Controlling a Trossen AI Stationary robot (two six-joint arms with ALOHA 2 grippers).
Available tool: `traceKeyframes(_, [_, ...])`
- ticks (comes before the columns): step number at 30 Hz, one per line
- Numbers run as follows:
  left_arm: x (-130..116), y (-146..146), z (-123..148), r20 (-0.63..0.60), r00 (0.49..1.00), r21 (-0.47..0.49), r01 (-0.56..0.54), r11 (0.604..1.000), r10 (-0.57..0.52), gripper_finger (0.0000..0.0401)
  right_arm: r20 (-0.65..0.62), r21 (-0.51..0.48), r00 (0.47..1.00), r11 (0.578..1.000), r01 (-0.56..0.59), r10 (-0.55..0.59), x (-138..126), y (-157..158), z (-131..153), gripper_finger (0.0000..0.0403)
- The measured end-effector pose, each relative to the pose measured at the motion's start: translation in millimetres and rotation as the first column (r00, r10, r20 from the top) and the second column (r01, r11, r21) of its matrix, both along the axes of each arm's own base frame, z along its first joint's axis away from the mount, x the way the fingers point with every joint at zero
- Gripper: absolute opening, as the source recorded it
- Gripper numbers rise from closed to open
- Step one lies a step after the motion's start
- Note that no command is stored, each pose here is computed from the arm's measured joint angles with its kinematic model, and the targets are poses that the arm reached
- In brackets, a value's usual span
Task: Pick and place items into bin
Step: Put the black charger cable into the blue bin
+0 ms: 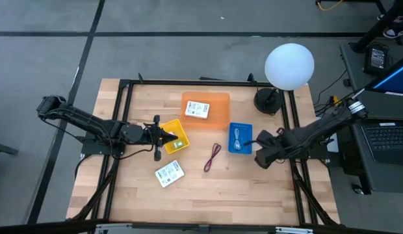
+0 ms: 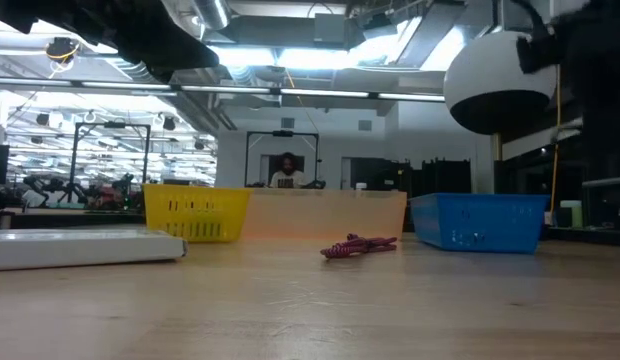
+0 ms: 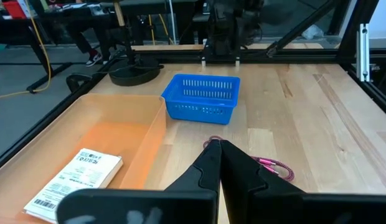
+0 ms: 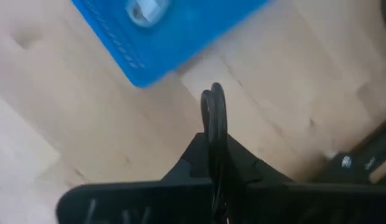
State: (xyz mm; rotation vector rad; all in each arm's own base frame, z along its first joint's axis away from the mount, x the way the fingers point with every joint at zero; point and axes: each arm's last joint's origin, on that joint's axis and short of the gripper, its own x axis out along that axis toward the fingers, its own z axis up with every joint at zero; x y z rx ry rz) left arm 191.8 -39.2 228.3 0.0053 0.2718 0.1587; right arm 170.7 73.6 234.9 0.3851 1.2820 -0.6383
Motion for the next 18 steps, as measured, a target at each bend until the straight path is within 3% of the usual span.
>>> traceKeyframes(4, [0,0,0,0.000,1.000,0.000,0.000,1.000,0.000,0.0003,0.057,-0.005,0.998,1.000,-0.023,0.023,6,2,13,0.0002])
traceKeyframes(18, [0,0,0,0.000,1.000,0.001,-0.002,1.000,0.002,0.0005,0.372,-0.080,0.927,0.993,0.090,-0.054,28,5,23,0.0002])
